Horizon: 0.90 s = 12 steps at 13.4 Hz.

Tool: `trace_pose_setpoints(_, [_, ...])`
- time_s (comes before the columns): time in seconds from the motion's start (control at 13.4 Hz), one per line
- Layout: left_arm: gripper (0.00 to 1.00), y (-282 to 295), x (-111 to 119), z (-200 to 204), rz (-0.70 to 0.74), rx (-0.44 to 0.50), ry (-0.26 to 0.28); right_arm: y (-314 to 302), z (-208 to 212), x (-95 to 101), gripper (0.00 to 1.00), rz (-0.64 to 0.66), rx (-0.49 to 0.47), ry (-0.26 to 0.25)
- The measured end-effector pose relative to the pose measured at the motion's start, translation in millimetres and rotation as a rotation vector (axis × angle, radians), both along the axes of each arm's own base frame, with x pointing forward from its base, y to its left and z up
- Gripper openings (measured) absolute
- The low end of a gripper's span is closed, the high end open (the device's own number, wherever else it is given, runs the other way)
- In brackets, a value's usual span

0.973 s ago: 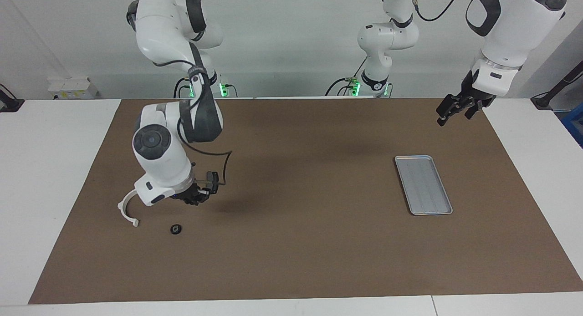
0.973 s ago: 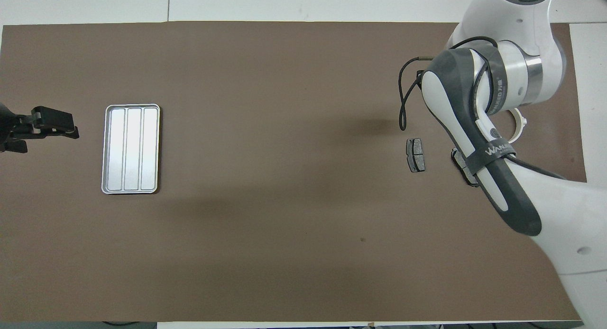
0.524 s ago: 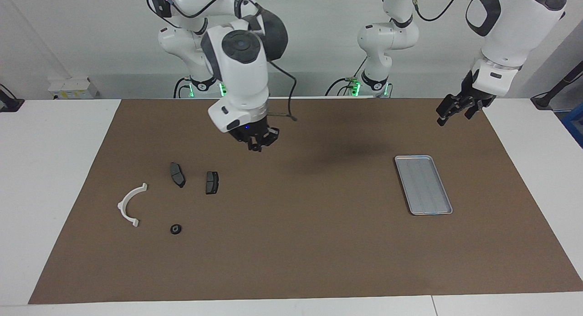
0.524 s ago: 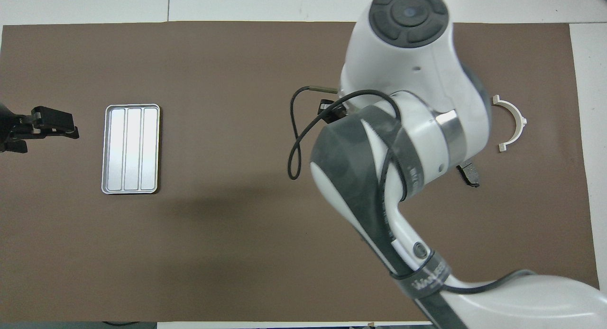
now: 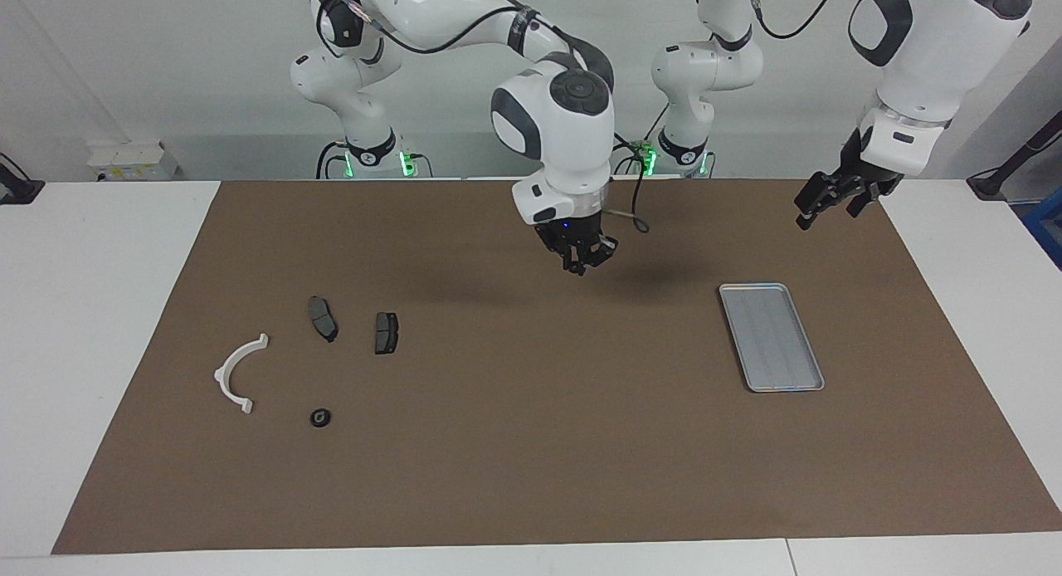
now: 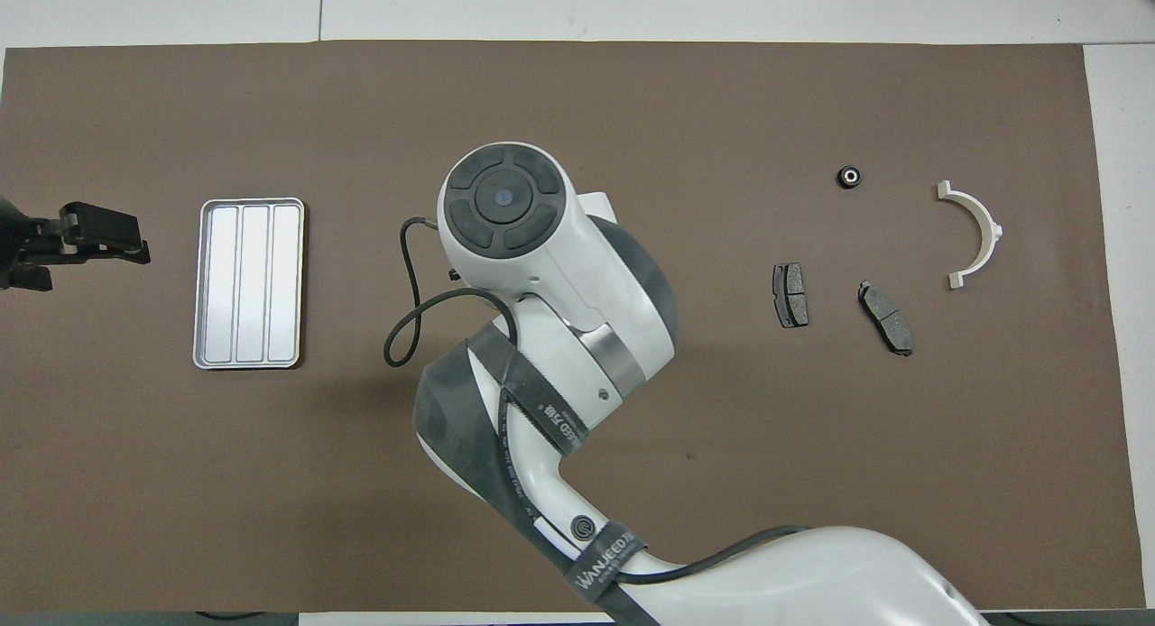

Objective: Pick bearing gear from pile to tray
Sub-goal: 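Carry the black bearing with the right gripper to mid-table and release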

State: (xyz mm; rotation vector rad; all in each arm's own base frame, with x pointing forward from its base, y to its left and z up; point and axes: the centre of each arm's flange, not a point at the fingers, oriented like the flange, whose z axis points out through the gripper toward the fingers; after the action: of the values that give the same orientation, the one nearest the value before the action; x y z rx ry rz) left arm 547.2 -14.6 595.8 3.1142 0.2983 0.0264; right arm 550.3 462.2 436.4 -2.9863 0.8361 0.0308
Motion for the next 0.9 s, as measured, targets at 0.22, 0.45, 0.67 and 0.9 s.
trace_pose_setpoints(0.22, [1.0,0,0,0,0.0,0.0,0.0,39,-87,-5.4,0.25,-0.05,-0.03,-0.03])
trace_pose_setpoints(0.45, [1.0,0,0,0,0.0,0.0,0.0,49,-123,-3.1,0.25,-0.054,-0.017,-0.043])
trace_pose_setpoints(0.67, [1.0,0,0,0,0.0,0.0,0.0,48,-138,0.2,0.25,-0.055,-0.018,-0.05])
trace_pose_setpoints(0.9, [1.0,0,0,0,0.0,0.0,0.0,50,-138,2.2,0.25,-0.05,-0.008,-0.072])
